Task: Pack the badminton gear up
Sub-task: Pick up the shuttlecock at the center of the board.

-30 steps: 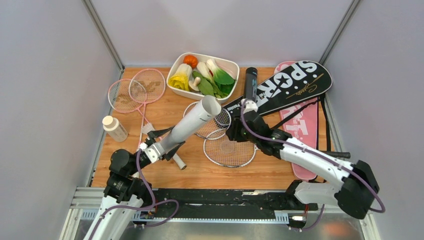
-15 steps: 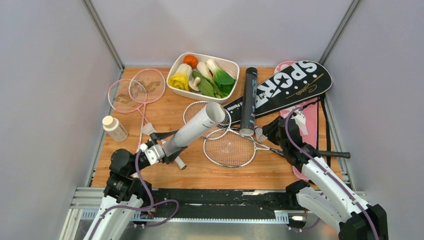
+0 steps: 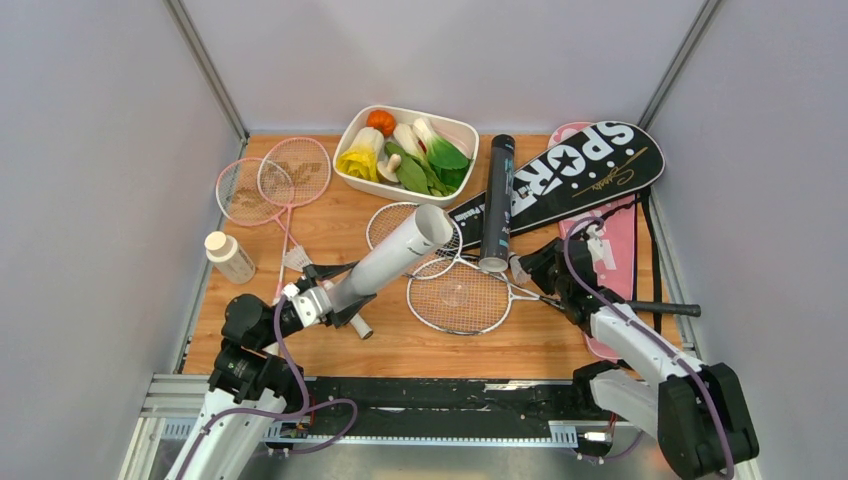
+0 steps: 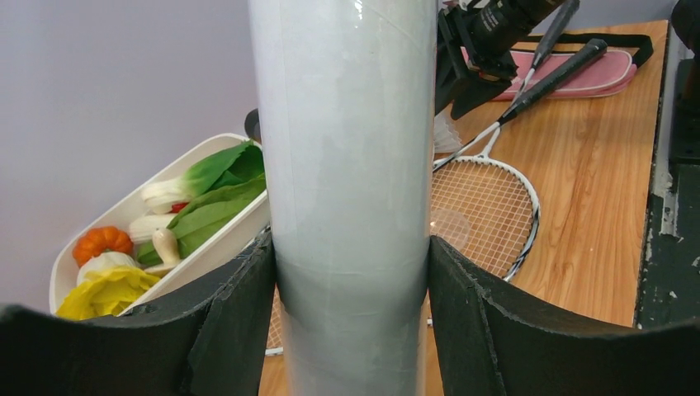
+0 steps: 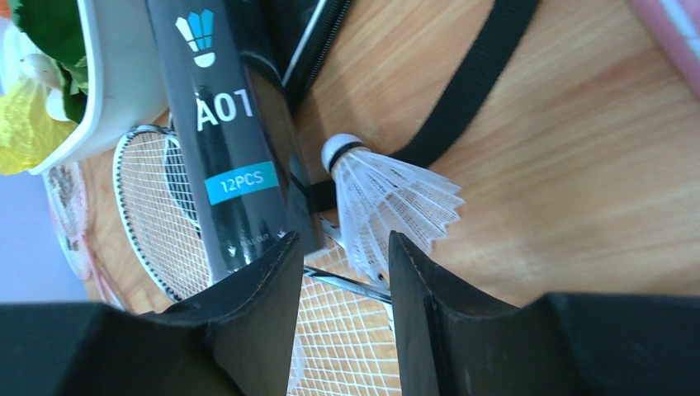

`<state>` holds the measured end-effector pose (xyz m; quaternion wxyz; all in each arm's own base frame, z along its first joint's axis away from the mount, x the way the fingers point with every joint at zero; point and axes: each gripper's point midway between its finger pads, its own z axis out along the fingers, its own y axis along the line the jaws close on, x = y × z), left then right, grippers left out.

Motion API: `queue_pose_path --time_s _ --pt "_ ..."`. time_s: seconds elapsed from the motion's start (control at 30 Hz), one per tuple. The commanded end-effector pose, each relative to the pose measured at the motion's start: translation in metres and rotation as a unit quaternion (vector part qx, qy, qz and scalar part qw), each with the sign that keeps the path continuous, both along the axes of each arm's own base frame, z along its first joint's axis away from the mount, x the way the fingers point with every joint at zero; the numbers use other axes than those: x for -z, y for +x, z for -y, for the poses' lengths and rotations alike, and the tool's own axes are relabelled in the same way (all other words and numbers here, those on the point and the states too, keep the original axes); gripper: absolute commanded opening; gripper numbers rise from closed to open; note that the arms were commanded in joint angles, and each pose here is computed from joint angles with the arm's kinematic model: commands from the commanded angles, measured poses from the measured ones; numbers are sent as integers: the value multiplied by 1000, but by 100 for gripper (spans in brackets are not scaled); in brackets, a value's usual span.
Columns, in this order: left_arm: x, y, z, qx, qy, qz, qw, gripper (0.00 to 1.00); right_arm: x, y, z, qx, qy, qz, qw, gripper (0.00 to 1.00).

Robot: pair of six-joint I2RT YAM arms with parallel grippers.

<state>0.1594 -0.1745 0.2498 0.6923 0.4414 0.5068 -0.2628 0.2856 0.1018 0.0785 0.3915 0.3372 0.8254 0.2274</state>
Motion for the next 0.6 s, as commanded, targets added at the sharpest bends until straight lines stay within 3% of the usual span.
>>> queue_pose_path --time_s 0.0,0.23,0.3,0.43,0.57 --pt "-26 -6 1 10 -10 39 999 0 -26 29 -14 4 55 60 997 45" --pt "-23 -5 0 7 -2 37 999 0 -16 35 -10 22 65 46 997 40" --pt "-21 -4 -1 5 1 32 999 0 -20 36 -6 30 63 54 996 31" --pt "-20 -3 -2 0 0 29 1000 0 -35 41 6 39 51 82 995 0" --pt "-19 -2 -3 -5 1 21 1000 0 -75 47 18 34 21 138 990 0"
